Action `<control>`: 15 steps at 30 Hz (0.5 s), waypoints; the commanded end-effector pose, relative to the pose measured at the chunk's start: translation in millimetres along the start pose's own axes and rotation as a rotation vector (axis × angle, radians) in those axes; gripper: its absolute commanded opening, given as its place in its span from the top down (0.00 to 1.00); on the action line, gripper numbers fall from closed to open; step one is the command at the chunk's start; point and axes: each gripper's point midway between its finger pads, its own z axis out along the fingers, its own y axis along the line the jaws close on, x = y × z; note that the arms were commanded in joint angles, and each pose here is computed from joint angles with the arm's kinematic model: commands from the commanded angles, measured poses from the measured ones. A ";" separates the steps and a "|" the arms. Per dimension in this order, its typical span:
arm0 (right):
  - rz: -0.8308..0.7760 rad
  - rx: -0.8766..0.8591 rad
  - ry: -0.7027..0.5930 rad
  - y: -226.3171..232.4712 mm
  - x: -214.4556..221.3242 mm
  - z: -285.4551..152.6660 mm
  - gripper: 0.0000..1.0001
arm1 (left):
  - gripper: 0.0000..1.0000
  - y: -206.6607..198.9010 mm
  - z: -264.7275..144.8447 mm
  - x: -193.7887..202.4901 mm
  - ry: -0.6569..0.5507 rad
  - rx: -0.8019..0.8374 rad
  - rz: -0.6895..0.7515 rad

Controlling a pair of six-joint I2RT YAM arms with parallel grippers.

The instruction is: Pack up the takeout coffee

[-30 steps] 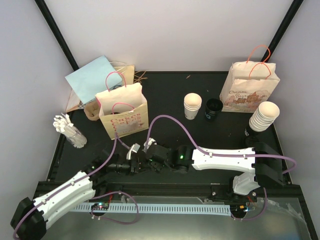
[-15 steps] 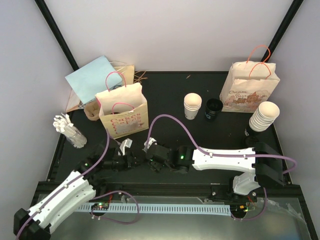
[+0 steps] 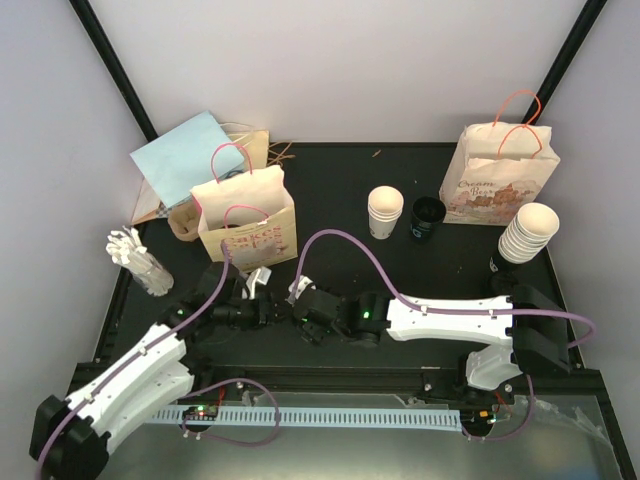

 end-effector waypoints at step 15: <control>-0.096 -0.001 0.297 -6.6 82.6 15.0 0.27 | 0.54 13.4 18.3 -4.8 0.082 -0.062 0.065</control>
